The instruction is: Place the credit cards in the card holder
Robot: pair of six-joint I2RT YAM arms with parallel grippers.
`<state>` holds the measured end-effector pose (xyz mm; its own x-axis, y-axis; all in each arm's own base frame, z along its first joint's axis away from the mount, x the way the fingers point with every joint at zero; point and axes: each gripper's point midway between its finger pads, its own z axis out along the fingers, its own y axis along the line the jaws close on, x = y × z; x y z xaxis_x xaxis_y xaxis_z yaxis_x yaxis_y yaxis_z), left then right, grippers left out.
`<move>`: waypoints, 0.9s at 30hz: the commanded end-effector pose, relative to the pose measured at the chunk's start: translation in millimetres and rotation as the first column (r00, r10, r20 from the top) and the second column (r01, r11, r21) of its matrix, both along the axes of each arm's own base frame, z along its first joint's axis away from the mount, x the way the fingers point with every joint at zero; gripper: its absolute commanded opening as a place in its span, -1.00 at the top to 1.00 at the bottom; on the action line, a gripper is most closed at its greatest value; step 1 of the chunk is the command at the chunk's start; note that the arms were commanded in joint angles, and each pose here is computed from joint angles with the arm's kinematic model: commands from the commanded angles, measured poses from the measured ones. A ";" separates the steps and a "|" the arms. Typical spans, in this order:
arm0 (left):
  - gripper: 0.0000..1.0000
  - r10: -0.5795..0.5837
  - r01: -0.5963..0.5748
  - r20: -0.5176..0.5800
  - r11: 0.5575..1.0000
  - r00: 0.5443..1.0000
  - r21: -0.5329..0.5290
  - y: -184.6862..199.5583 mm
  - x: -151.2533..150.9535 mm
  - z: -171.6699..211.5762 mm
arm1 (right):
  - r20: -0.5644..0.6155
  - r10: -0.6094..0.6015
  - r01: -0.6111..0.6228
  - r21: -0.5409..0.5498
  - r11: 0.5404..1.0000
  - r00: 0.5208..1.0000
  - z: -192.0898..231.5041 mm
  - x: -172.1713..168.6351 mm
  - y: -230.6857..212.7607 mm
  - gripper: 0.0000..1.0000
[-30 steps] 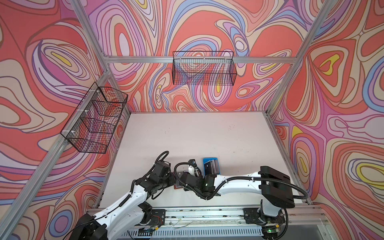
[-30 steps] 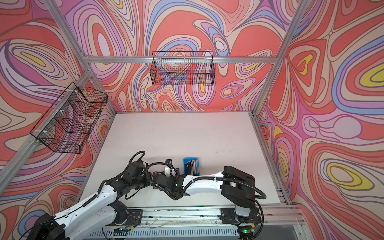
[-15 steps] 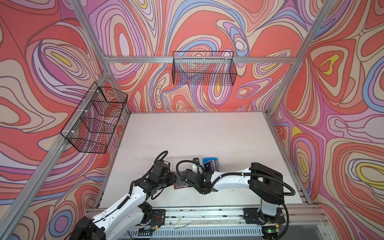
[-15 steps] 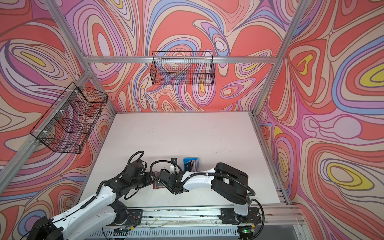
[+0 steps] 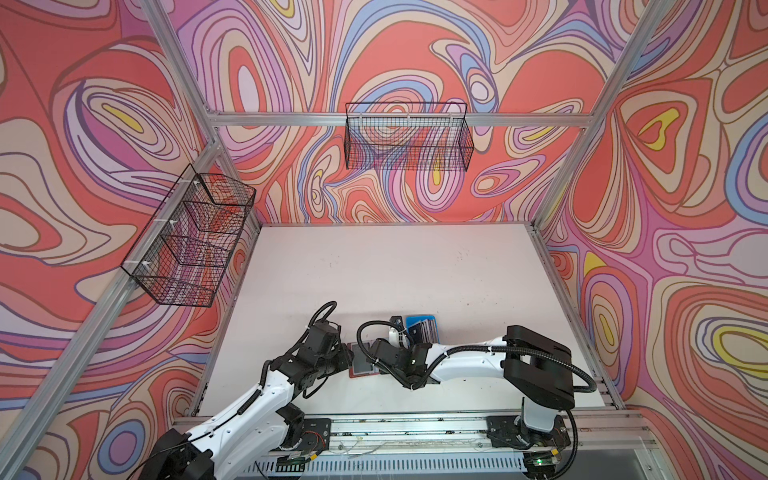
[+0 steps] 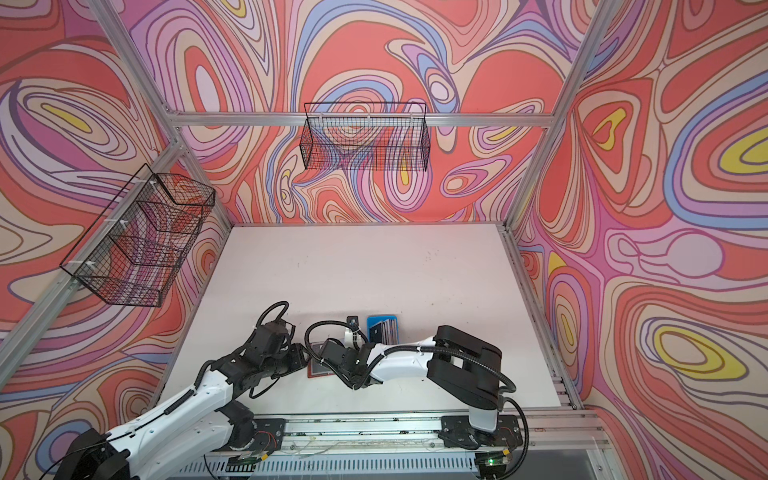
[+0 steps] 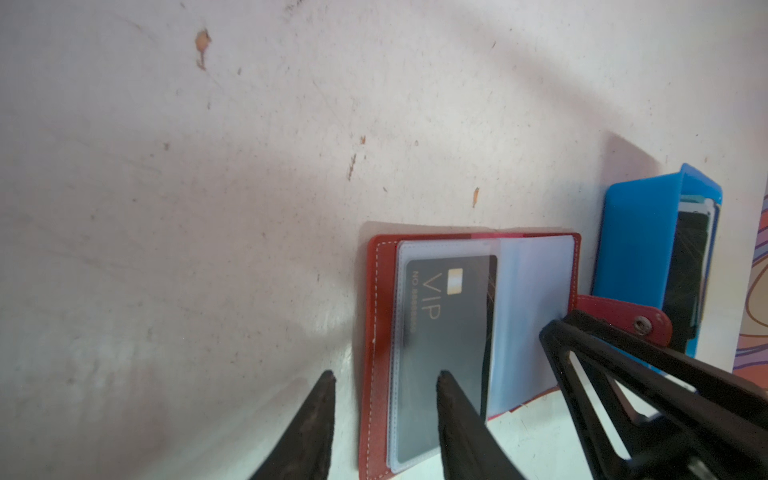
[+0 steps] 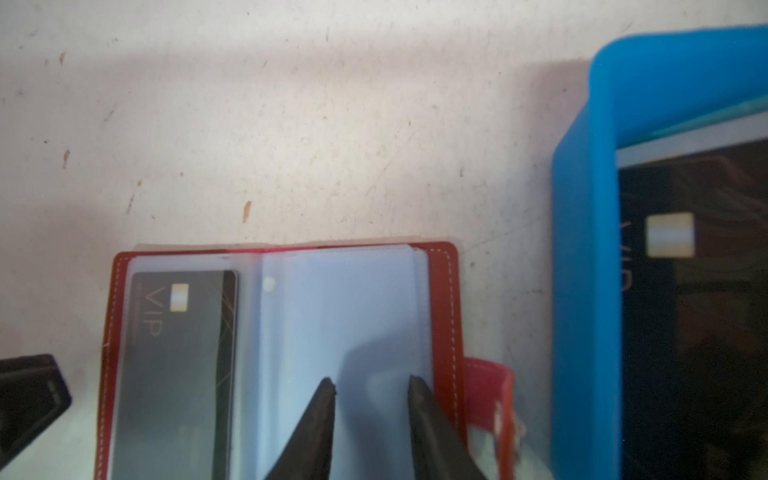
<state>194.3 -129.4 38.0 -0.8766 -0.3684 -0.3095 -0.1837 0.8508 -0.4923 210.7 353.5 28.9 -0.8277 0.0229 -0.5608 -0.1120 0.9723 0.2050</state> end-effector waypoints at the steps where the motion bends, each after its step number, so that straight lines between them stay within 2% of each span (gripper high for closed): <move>1: 0.14 0.006 -0.006 -0.010 1.000 1.000 0.001 1.3 -1.4 -4.9 | -0.008 -0.025 0.025 -0.021 0.999 1.000 -3.2 -0.4 -13.4 0.36; 18: 0.15 0.002 -0.002 -0.021 1.000 1.000 -0.007 -1.3 -0.9 -8.3 | 0.003 -0.036 0.036 -0.008 0.999 0.999 2.9 -0.2 -16.7 0.42; 27: 0.15 0.002 -0.002 -0.023 1.000 1.000 -0.007 -1.7 -0.7 -8.8 | -0.009 -0.005 0.005 0.016 1.000 1.000 0.5 -1.0 -6.1 0.53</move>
<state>195.0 -132.0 33.1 -0.8826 -0.3642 -0.2971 -0.1848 0.8501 -0.4932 208.4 348.1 30.7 -0.8332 0.0321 -0.5521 -0.1080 0.9697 0.2193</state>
